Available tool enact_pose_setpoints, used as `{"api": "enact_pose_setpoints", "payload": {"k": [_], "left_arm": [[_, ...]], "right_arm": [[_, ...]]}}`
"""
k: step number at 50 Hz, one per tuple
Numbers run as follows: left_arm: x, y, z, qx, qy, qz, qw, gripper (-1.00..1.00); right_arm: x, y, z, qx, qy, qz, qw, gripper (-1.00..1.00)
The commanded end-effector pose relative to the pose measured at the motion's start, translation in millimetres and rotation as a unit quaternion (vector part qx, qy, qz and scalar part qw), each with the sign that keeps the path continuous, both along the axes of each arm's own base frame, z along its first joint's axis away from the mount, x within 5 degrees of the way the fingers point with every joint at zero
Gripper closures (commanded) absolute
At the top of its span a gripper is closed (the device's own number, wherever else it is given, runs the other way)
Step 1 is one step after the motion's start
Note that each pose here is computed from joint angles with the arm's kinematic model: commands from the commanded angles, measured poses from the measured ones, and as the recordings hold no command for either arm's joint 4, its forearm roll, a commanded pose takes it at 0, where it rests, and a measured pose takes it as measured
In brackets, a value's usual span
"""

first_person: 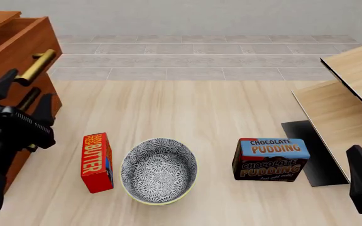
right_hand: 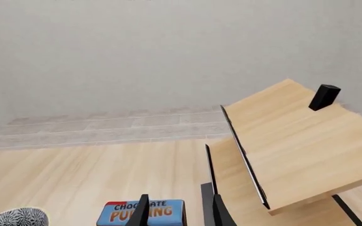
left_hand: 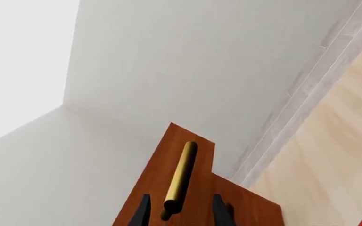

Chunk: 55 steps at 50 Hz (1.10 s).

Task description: Close the top drawer of the cabinet.

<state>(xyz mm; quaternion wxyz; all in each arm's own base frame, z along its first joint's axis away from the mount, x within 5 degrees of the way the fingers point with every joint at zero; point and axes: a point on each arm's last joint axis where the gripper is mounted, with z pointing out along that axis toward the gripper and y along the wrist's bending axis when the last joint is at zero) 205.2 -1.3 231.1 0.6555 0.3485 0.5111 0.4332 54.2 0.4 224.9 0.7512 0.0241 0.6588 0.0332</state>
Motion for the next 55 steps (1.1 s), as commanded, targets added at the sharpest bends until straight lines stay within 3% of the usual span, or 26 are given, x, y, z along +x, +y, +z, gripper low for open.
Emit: {"api": "enact_pose_setpoints", "payload": {"k": [1,55], "left_arm": [[-2.0,11.1,0.5,-0.003,-0.004,0.03,0.9995,-1.0],[4.0,36.4,2.2,-0.01,-0.005,0.088,0.9961,-1.0]], "right_arm": [[-0.3,0.1,1.7,0.001,-0.002,0.001,1.0,-1.0],[-0.7,0.8,3.5,-0.002,-0.005,0.007,1.0,-1.0]]}}
